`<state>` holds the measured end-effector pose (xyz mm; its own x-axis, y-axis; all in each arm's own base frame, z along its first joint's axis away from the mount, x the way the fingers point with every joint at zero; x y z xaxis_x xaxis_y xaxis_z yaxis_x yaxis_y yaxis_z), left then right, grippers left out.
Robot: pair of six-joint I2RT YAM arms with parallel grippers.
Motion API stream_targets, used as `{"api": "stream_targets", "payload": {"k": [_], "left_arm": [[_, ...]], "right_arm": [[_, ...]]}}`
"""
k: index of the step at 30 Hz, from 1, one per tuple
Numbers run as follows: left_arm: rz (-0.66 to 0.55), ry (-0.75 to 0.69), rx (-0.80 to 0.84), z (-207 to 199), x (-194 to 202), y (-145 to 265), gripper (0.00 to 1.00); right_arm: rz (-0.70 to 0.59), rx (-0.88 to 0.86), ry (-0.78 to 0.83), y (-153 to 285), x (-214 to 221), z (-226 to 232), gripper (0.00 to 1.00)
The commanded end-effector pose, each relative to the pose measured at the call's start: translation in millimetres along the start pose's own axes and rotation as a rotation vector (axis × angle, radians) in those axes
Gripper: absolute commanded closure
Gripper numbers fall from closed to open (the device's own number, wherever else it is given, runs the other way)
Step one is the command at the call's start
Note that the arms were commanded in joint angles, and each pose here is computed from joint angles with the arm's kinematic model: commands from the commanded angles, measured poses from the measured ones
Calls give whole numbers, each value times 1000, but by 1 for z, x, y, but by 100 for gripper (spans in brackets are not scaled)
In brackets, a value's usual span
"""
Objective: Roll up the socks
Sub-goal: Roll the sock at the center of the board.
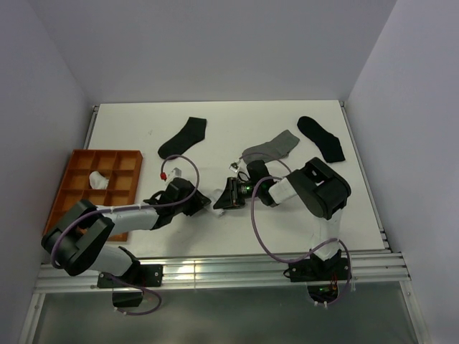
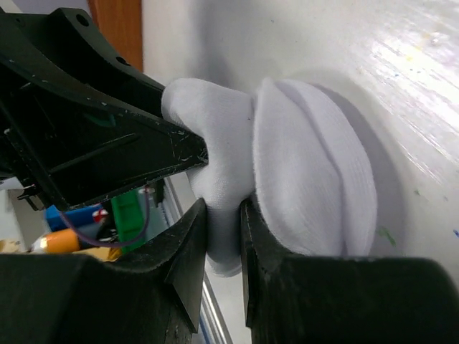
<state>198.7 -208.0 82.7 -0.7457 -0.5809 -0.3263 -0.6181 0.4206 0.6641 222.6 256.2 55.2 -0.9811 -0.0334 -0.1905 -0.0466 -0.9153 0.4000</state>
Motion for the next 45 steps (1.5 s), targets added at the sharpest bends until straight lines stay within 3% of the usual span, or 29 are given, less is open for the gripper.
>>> {"api": "stream_targets", "payload": {"k": [1,5,8,13,19,26,36,43,44,45], "left_arm": [[14,-39,-148,22,5,-7,63],[47,-63,-209,26,9,-8,66],[62,-89,-246,24,9,-6,67],[71,-140,-267,9,3,-3,67],[87,-170,-294,-4,-2,0,67],[113,-182,-324,-10,-4,2,67],[141,-187,-349,-10,-2,-2,66],[136,-188,-339,-13,-3,1,66],[137,-190,-342,-12,-3,1,66],[139,-188,-341,-12,-3,1,66]], "right_arm": [[31,241,-20,12,27,-31,82],[-41,317,135,17,22,-7,65],[-134,398,260,26,14,9,59],[-311,550,494,38,12,40,54],[-410,612,719,31,28,65,49],[-412,676,886,4,39,85,48],[-329,797,1012,-35,52,72,49],[-275,986,1011,-42,54,40,57],[-269,1030,1008,-42,53,33,60],[-259,1046,1006,-42,54,31,72]]}}
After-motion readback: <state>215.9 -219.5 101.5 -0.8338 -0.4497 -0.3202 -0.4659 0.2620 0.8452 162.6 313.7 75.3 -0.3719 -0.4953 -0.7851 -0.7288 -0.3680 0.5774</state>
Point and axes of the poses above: each gripper's point midway between its finger pads, its own y axis back along the fingers, its own z axis along the line the jaws close on, x = y × z, the point moved 8 cm from there along y, back along the fingers, and after that the axes turned 1 degree about -y, right-handed, at the moved point
